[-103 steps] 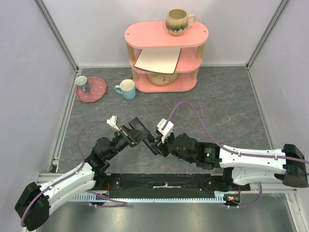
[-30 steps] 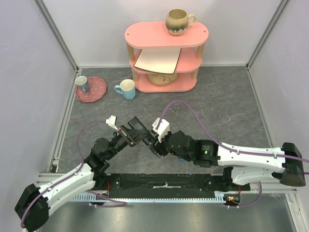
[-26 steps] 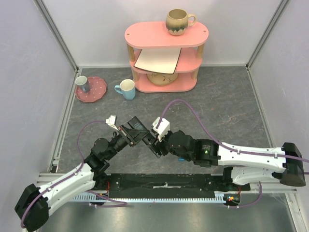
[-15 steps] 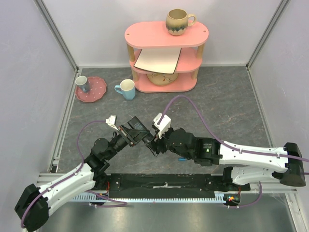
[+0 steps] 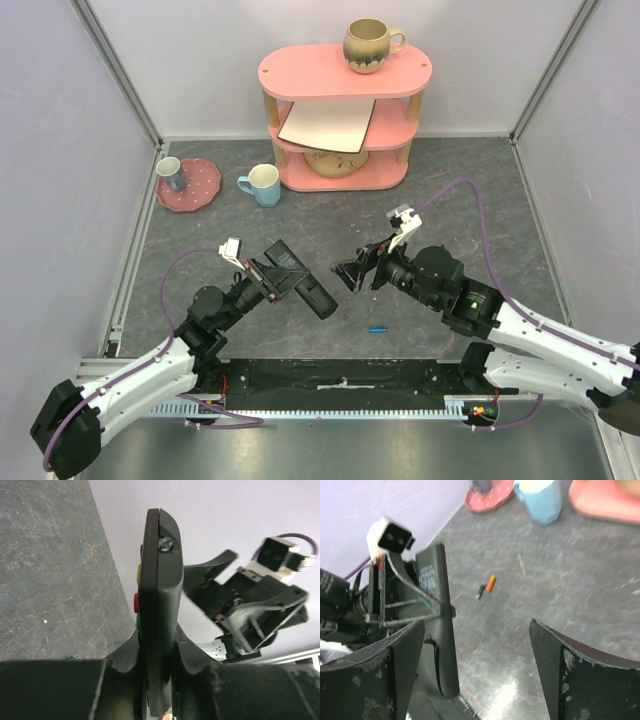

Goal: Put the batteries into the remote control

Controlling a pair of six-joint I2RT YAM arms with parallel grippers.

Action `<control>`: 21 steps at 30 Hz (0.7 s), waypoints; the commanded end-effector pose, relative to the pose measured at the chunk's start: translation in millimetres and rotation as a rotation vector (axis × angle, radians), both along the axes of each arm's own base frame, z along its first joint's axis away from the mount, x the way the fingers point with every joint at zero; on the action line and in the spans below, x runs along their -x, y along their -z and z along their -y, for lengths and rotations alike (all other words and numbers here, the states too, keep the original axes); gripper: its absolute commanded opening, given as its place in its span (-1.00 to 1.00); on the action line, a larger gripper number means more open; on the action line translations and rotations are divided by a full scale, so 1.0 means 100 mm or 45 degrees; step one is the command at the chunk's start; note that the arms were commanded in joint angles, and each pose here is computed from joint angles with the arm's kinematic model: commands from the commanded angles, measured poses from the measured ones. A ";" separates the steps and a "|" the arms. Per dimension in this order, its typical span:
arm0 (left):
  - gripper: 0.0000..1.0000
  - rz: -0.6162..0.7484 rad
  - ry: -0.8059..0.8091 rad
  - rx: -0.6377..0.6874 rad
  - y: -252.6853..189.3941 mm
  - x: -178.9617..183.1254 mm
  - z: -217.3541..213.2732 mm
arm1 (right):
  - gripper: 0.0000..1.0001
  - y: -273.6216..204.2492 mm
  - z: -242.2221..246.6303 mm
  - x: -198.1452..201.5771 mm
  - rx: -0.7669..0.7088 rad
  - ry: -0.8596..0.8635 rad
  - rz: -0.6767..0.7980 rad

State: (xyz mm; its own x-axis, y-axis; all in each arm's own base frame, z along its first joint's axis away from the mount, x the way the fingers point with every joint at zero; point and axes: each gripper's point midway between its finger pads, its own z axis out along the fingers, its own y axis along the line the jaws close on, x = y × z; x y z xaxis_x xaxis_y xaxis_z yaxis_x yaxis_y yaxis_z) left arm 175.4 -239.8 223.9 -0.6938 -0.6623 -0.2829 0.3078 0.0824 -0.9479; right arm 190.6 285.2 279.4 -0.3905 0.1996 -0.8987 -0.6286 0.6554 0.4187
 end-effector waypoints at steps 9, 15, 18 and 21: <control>-0.96 0.109 0.071 0.114 -0.36 0.09 0.04 | 0.88 0.26 -0.33 0.29 -0.546 -0.384 -0.386; -0.96 0.113 0.073 0.108 -0.36 0.09 0.05 | 0.87 0.25 -0.41 0.39 -0.573 -0.481 -0.412; -0.96 0.114 0.073 0.107 -0.36 0.09 0.05 | 0.87 0.22 -0.42 0.40 -0.586 -0.502 -0.406; -0.96 0.117 0.075 0.112 -0.37 0.09 0.05 | 0.84 0.24 -0.48 0.45 -0.552 -0.563 -0.421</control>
